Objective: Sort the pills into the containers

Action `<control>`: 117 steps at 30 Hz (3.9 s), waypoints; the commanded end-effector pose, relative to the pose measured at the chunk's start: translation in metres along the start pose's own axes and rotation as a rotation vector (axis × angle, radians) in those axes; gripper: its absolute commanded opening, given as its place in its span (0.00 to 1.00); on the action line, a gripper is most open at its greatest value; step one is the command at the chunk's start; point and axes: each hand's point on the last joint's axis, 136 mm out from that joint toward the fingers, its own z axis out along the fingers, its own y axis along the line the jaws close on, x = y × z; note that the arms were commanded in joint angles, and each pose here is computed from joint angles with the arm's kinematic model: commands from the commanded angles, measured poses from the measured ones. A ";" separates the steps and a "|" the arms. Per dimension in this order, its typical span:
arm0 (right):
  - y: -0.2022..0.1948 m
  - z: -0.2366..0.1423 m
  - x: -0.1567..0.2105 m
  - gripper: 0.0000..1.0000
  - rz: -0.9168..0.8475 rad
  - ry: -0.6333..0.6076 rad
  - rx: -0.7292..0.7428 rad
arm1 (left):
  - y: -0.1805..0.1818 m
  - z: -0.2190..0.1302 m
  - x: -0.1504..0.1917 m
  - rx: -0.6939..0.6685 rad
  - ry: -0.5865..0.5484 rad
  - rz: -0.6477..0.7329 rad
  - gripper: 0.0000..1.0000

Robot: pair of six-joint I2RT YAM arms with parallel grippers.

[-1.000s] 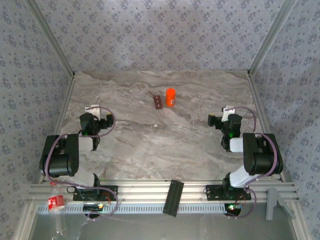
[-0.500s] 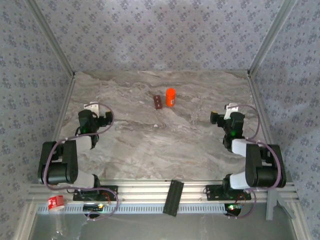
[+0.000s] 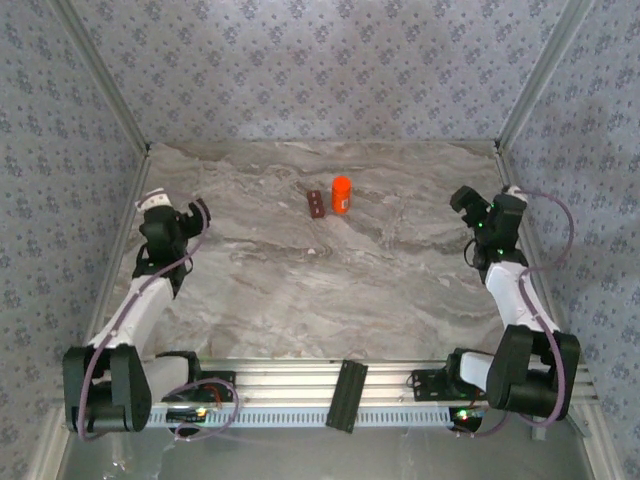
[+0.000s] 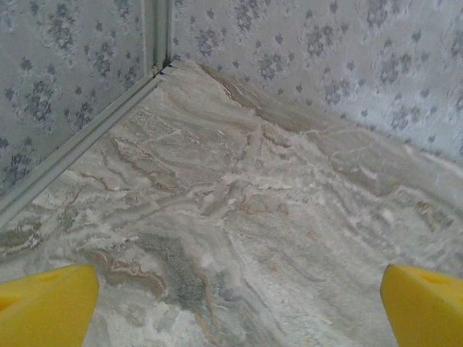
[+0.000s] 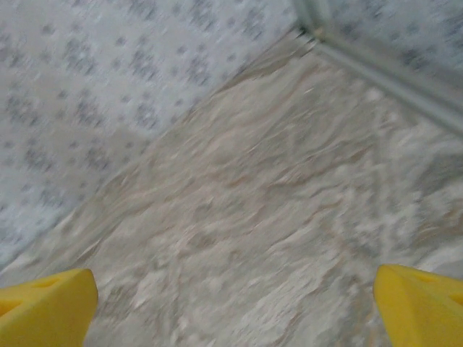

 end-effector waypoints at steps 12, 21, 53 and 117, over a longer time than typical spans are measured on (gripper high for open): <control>0.235 -0.052 0.123 0.92 -0.519 0.442 -0.402 | -0.040 -0.017 0.019 0.145 0.205 -0.257 1.00; 0.314 -0.022 0.221 0.88 -0.683 0.628 -0.404 | -0.040 -0.004 0.027 0.114 0.236 -0.294 1.00; 0.287 0.123 0.306 0.81 -0.740 0.691 -0.094 | -0.048 0.011 0.041 0.134 0.278 -0.323 1.00; 0.280 0.130 0.341 0.62 -0.791 0.726 -0.104 | -0.052 0.017 0.052 0.152 0.305 -0.369 1.00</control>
